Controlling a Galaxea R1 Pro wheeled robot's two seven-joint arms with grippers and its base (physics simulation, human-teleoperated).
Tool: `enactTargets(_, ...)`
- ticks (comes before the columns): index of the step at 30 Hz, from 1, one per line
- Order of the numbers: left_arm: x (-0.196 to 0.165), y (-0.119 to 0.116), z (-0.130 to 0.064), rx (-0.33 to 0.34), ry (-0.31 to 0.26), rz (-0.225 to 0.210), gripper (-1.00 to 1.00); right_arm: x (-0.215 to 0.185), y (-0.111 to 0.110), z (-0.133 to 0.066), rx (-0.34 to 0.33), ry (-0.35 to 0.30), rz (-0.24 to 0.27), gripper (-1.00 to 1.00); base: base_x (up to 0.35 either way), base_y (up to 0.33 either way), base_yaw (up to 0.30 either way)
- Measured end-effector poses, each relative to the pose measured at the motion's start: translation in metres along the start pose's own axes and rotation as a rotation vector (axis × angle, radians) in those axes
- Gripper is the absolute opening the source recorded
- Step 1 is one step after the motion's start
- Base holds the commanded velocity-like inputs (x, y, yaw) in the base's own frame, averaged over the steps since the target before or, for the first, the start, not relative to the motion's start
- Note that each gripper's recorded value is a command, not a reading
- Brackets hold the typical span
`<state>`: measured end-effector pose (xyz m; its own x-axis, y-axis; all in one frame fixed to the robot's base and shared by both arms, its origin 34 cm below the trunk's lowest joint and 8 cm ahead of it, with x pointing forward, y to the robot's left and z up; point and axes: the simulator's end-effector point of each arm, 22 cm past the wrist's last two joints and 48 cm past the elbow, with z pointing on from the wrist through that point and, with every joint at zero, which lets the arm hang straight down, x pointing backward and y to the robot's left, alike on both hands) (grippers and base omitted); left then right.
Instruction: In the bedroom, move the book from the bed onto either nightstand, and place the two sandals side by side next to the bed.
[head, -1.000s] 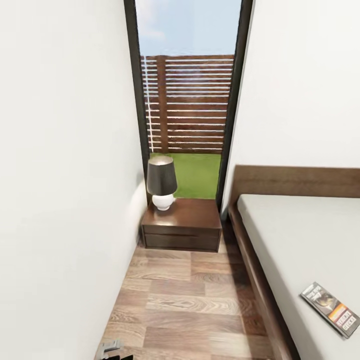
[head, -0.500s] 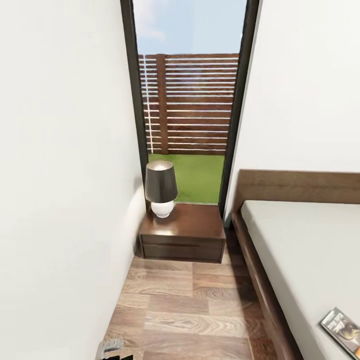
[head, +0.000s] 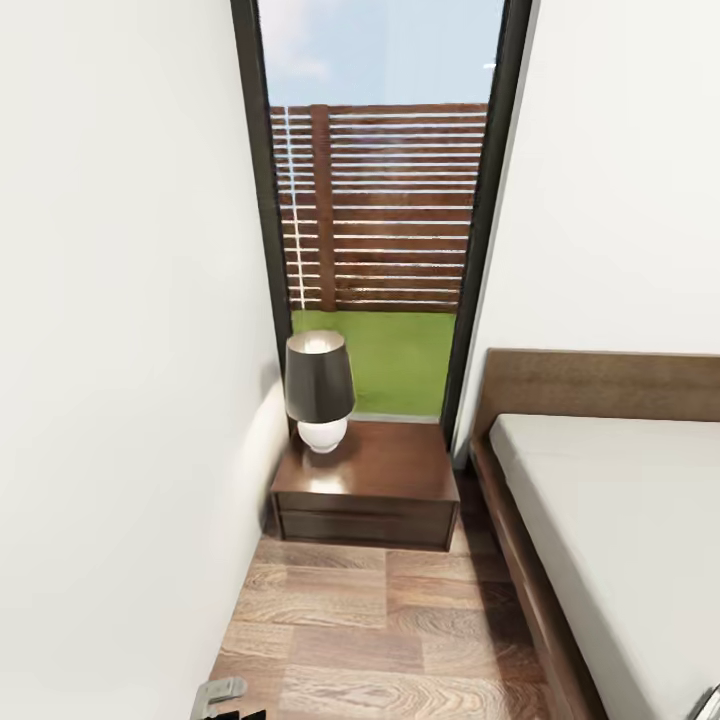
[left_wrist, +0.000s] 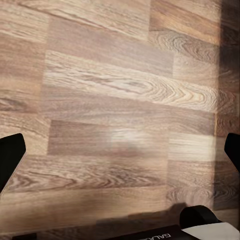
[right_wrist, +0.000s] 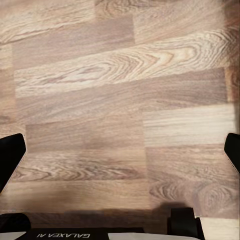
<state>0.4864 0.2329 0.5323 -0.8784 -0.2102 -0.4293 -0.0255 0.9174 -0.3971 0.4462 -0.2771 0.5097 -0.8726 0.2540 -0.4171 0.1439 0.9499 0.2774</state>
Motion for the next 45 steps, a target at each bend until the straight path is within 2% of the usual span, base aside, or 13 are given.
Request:
enactTargets(9, 0.0001, 0.0, 0.0001, 0.0, 0.0, 0.0, 1.0, 0.0001, -0.0002, 0.0001, 0.001, 0.0, 0.0, 1.0, 0.313, 0.0, -0.118)
enactTargets(45, 0.0001, 0.0001, 0.0001, 0.0, 0.0, 0.0, 1.0, 0.0002, -0.0001, 0.0, 0.0, 0.0, 0.0, 1.0, 0.281, 0.015, -0.002)
